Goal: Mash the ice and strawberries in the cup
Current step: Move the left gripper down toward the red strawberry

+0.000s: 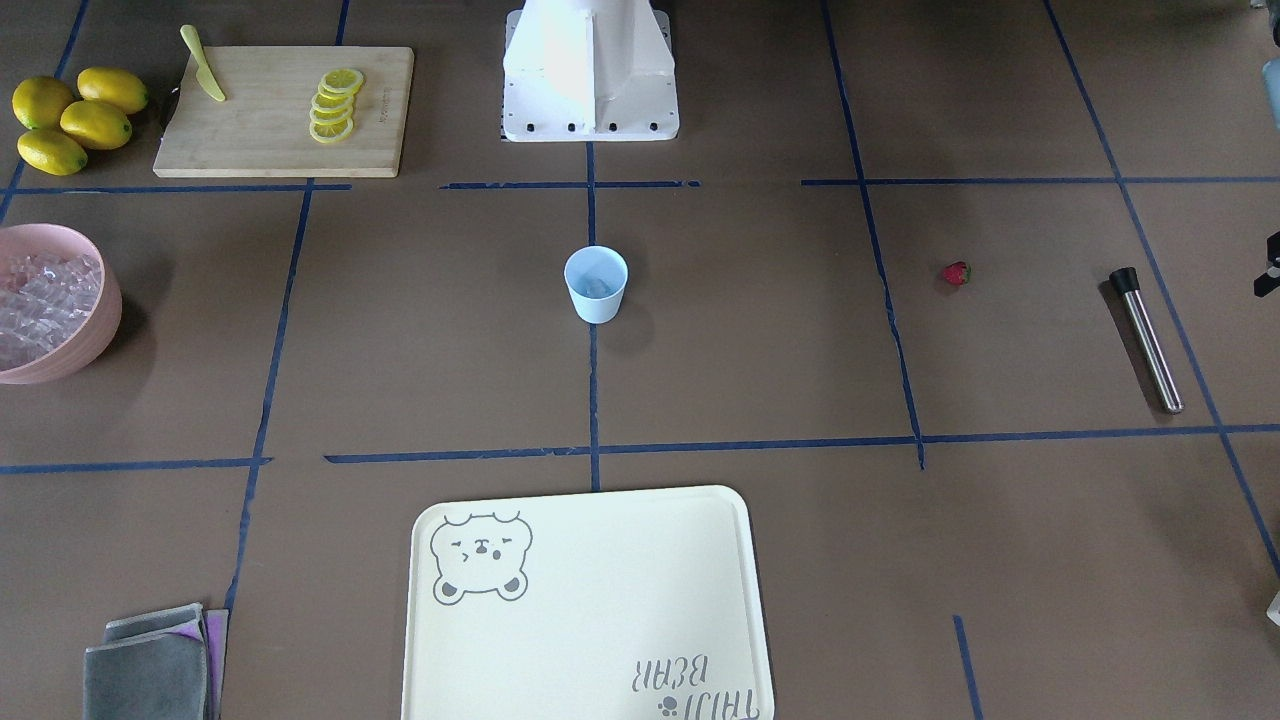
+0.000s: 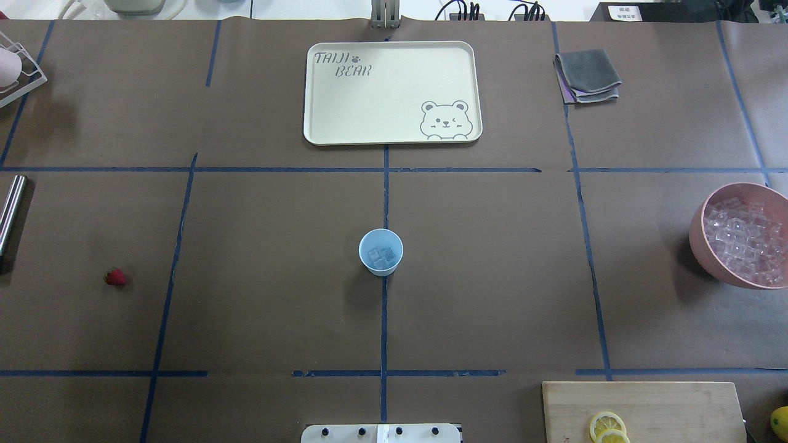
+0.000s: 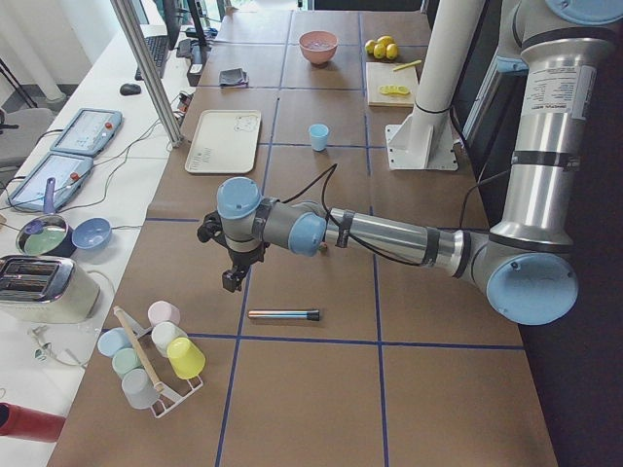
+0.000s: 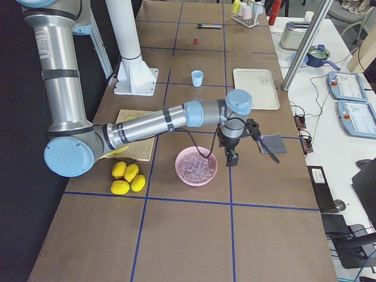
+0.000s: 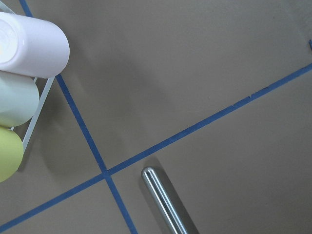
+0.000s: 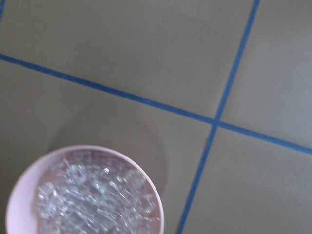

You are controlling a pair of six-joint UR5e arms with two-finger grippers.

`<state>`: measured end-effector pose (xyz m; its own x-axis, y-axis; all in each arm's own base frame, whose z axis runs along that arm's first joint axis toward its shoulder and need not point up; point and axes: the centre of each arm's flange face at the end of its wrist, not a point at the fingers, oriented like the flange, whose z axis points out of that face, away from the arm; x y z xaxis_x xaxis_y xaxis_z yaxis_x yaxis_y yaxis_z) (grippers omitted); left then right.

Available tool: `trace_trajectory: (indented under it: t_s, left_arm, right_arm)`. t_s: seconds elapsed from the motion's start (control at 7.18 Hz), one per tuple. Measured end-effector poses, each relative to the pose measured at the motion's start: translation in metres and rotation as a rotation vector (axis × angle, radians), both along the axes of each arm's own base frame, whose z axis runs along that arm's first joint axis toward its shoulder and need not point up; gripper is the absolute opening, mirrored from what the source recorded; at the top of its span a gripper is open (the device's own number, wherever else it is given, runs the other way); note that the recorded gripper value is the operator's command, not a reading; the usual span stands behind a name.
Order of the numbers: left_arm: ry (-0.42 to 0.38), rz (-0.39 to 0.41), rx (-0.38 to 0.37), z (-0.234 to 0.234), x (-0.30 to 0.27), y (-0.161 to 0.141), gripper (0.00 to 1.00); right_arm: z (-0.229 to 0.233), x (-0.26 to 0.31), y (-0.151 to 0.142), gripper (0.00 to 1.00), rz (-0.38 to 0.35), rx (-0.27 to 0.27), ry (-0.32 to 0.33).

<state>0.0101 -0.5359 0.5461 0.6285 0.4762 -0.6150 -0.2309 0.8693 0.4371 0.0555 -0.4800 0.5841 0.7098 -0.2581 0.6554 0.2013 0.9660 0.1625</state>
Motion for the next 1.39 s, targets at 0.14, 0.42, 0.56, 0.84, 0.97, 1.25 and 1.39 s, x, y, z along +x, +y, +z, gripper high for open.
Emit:
trace_trajectory:
  t_s: [0.14,0.42,0.56,0.84,0.97,1.25,1.39]
  left_arm:
    - [0.008,0.006,0.009,-0.009,0.013,0.002,1.00]
    - [0.038,-0.022,-0.052,-0.037,0.052,0.014,1.00]
    - [0.053,-0.036,-0.110,-0.050,0.081,0.032,1.00]
    - [0.050,-0.064,-0.217,-0.059,0.131,0.071,1.00]
    - [0.048,-0.092,-0.236,-0.058,0.159,0.089,1.00]
    - [0.055,-0.133,-0.247,-0.056,0.216,0.121,1.00]
    - [0.033,-0.147,-0.239,-0.053,0.239,0.132,1.00]
  right_arm:
    - [0.030,0.017,0.031,1.00,0.017,-0.039,0.001]
    - [0.052,0.027,0.057,1.00,0.038,-0.062,0.003]
    - [0.054,0.028,0.059,1.00,0.044,-0.065,0.004]
    - [0.054,0.028,0.060,1.00,0.053,-0.071,0.003]
    - [0.054,0.028,0.060,1.00,0.055,-0.073,0.003]
    - [0.054,0.028,0.061,1.00,0.056,-0.075,0.003]
    - [0.055,0.028,0.061,1.00,0.056,-0.075,0.003]
